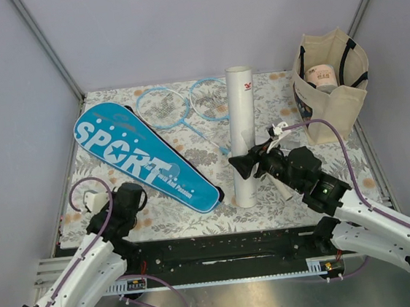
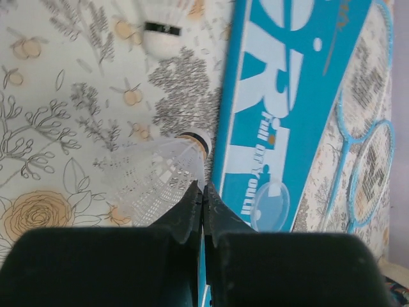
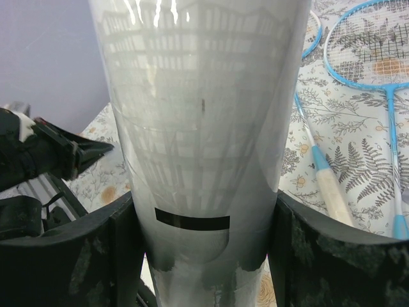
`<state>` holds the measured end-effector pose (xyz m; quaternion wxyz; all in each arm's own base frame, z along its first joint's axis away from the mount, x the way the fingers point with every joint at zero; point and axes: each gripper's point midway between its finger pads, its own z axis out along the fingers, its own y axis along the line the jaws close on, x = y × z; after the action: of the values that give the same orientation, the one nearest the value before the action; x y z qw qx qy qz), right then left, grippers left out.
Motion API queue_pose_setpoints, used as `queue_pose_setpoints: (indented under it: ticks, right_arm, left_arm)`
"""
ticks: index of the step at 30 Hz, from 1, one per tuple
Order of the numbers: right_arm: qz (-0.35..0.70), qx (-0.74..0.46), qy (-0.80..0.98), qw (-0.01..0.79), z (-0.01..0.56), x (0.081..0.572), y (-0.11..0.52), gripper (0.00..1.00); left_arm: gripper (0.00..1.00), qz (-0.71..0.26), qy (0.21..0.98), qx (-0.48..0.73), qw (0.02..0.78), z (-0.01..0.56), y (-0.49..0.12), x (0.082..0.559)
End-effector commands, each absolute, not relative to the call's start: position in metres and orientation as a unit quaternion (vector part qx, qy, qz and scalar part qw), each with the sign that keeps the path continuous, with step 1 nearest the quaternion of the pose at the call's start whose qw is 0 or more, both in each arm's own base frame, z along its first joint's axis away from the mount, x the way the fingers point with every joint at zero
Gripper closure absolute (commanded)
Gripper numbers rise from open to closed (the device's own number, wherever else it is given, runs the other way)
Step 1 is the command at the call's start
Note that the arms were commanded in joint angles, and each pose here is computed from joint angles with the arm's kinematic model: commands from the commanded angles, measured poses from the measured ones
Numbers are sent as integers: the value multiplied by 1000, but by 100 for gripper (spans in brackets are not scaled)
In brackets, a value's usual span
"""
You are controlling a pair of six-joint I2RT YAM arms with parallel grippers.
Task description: Pack up the badminton gear
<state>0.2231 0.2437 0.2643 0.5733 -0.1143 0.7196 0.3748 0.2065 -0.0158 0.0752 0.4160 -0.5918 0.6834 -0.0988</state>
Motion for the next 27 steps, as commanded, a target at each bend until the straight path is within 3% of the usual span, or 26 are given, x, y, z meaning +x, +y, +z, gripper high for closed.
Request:
queue_pose_setpoints:
  ticks: [1,5,9,15,22,27]
  right_arm:
    - [372,-143,702,590,282,224,247,63]
    - [329,-225,694,599,277,221,247,61]
    - [270,-291,663,635,276,222,236,60]
    - [166,-447,601,641,261,216,227,60]
    - [11,-568,544,618,244,228,202,59]
    - [-71,-590,544,592,234,243,184,59]
  left_arm:
    - [100,-101,681,-539,484,142,-9,224]
    - [100,-128,707,-448,533,211,-23,239]
    - [100,-168,748,-275,581,279,-54,244]
    - [100,-226,739,-96,628,365,-83,220]
    - [100,-320,759,84,561,398,-133,170]
    - [100,-392,752,175,499,401,-162,136]
